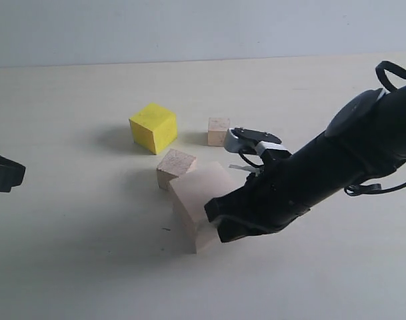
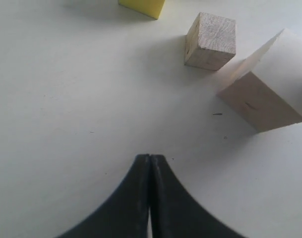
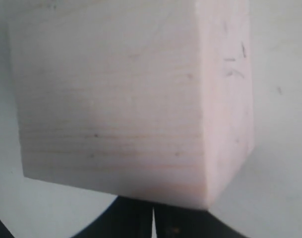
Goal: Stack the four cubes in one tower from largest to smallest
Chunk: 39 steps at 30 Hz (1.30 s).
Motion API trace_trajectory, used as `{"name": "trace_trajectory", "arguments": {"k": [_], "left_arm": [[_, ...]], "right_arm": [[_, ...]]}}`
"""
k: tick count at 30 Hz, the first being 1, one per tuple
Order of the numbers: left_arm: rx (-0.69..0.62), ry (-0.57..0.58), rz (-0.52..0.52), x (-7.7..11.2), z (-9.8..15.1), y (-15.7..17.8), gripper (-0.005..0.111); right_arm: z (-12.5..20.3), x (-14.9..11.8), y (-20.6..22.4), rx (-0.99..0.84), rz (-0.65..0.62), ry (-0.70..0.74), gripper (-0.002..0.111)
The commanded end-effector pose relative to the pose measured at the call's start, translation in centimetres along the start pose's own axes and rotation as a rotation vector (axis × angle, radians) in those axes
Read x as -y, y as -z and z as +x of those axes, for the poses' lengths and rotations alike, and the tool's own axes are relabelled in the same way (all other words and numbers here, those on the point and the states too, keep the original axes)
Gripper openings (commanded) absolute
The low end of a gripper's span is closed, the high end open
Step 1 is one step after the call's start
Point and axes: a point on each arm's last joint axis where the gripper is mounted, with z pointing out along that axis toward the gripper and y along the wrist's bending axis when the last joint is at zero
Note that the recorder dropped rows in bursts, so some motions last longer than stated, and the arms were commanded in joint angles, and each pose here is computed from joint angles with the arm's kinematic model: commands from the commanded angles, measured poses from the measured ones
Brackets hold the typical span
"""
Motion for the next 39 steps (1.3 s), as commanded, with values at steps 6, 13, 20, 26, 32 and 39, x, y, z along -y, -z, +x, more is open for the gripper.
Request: {"name": "trace_trajectory", "arguments": {"k": [6,13,20,26,32,39], "left_arm": [[0.026,-0.001,0.013,0.2,-0.4,0.1,0.0],[0.028,-0.001,0.014,0.2,-0.4,0.1,0.0],[0.029,-0.002,0.017,0.3,-0.4,0.1,0.0],[0.022,-0.012,0.029,0.4,-0.4,0.1,0.0],[-0.038,0.018,0.147,1.0,0.1,-1.7,0.0],[-0.099,0.115,0.288,1.3,-0.5,-5.7,0.0]], "right_arm": [[-2.8,-0.8,0.1,0.108,-0.024,-0.007,0.0],[-3.6,-1.2,0.1,0.126,-0.047,-0.009,0.0],[-2.6,-2.2,0.2,0.025,-0.163,0.005,0.0],[-2.4,-3.6,0.9,0.044,-0.147,0.081,0.0],[-3.5,-5.7,6.8,0.325,-0.044,0.172,0.0],[-2.5,-5.5,14.4,0.545,0.206,0.196,0.0]]}}
